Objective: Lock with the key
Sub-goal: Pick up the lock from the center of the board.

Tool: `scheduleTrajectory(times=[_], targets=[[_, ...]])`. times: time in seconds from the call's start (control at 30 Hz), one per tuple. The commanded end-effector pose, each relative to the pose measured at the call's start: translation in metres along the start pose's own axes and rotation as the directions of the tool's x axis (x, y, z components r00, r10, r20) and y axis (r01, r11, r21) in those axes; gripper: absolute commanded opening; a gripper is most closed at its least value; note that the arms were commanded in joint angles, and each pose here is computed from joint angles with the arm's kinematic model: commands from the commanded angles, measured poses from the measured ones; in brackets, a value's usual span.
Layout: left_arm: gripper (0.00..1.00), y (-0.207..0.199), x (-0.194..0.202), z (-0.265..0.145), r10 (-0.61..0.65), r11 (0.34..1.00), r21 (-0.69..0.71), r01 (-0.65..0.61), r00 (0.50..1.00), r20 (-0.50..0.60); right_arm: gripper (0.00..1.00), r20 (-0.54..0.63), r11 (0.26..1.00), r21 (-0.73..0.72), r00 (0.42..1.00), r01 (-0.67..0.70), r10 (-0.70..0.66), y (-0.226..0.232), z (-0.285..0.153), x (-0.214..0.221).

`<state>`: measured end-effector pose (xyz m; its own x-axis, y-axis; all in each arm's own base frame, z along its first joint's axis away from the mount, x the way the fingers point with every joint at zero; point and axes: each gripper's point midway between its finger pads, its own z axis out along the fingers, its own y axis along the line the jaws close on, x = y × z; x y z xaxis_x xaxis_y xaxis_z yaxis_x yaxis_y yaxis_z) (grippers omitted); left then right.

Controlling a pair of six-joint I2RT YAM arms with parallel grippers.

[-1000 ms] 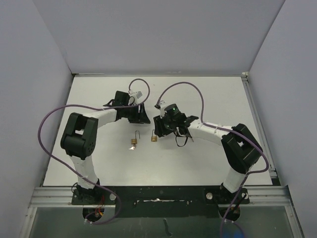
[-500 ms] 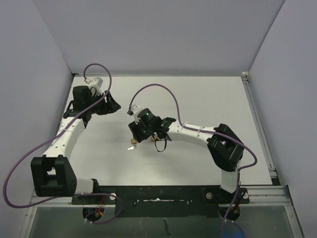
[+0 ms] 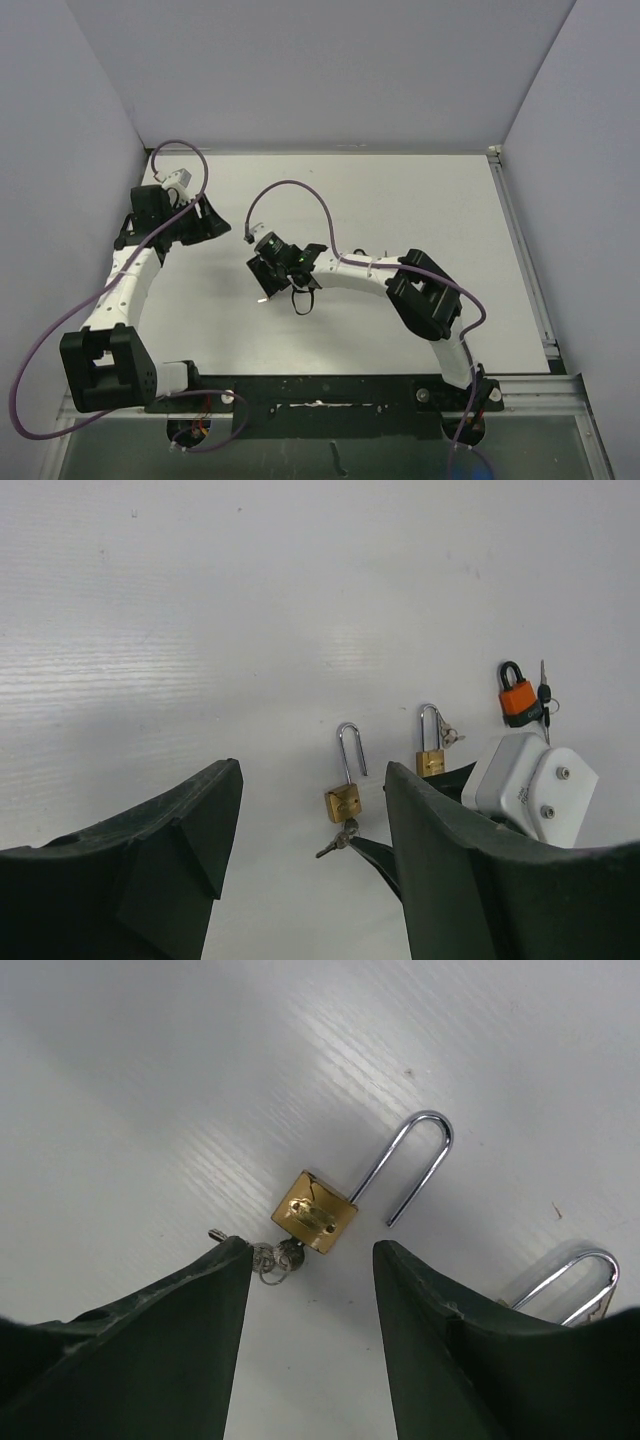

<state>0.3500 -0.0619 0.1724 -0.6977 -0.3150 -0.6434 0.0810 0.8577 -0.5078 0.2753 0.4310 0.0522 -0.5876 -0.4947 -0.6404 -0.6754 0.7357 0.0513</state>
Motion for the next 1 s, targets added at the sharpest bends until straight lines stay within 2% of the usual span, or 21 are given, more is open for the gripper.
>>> scheduleTrajectory(times=[0.0, 0.2, 0.43, 0.97], targets=[[0.58, -0.010, -0.008, -0.012, 0.043, 0.998, 0.033, -0.044, 0.999, 0.030, 0.53, 0.072, 0.998, 0.006, 0.996, -0.061, 0.060, 0.010, -0.005, -0.028], [0.58, -0.011, -0.005, -0.011, 0.041, 0.998, 0.046, -0.042, 0.999, 0.027, 0.58, 0.040, 0.997, 0.027, 0.996, -0.078, 0.077, 0.010, 0.010, -0.019], [0.58, -0.012, -0.001, -0.008, 0.030, 0.997, 0.065, -0.031, 0.999, 0.020, 0.57, 0.018, 0.996, 0.061, 0.997, -0.072, 0.071, 0.010, 0.024, -0.013], [0.58, -0.007, -0.001, -0.002, 0.012, 0.998, 0.062, -0.013, 1.000, 0.020, 0.46, -0.079, 0.990, 0.114, 0.993, -0.083, 0.092, 0.001, 0.014, 0.028]])
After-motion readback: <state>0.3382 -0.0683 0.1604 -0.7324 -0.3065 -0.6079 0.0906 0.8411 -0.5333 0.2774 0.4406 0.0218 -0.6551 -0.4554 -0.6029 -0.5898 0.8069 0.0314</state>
